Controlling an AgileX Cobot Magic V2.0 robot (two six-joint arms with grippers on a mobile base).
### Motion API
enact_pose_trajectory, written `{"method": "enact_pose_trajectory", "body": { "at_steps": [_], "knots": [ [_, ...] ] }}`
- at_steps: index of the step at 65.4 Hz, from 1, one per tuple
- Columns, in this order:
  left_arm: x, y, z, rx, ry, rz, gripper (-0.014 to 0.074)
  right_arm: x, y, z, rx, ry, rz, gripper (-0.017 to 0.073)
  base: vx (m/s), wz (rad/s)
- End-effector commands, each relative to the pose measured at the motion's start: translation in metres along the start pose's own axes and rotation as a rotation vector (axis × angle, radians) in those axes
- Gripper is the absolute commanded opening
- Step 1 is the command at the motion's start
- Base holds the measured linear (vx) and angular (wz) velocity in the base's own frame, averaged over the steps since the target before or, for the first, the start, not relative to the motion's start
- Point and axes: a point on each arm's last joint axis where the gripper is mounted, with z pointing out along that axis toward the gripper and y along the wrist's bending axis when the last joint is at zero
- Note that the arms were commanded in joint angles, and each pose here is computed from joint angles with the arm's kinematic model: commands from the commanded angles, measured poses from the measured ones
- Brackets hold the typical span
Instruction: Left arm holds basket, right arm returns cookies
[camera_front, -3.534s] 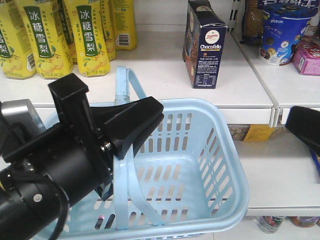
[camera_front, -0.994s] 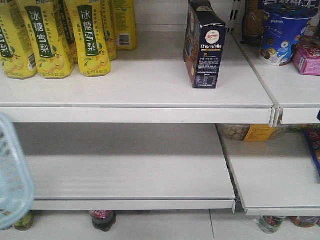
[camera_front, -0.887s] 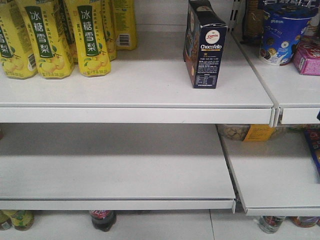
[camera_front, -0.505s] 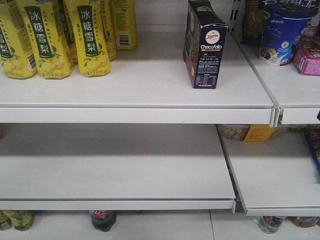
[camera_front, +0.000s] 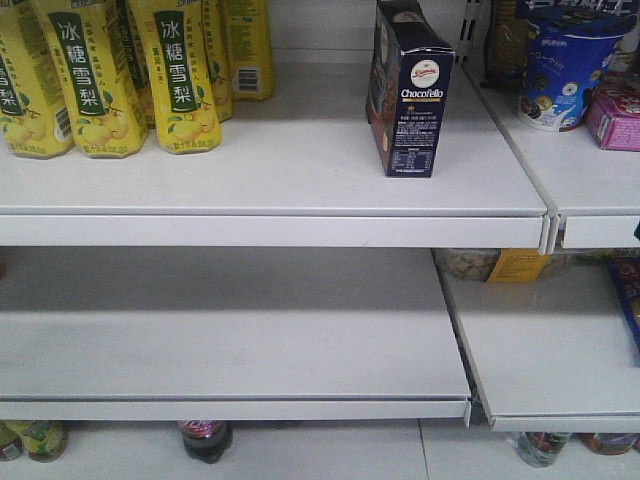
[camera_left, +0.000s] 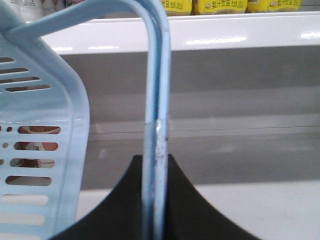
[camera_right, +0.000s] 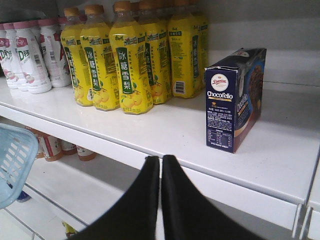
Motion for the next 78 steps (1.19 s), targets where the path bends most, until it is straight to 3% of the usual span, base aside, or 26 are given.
{"method": "enact_pose_trajectory", "body": {
  "at_steps": [1,78],
  "knots": [
    [-0.0174,-0.0004,-0.0030,0.002,-0.131,0.030,-0.0006,-0.0113,0.0024,-0.0015,-0.025,-0.066,-0.042,-0.0008,0.00,0.00],
    [-0.0176,-0.0004,-0.0029,0.002,-0.129,0.028,-0.0006,-0.0120,0.0010,-0.0040,-0.027,-0.075,-0.035,-0.0008,0.00,0.00]
  ]
}}
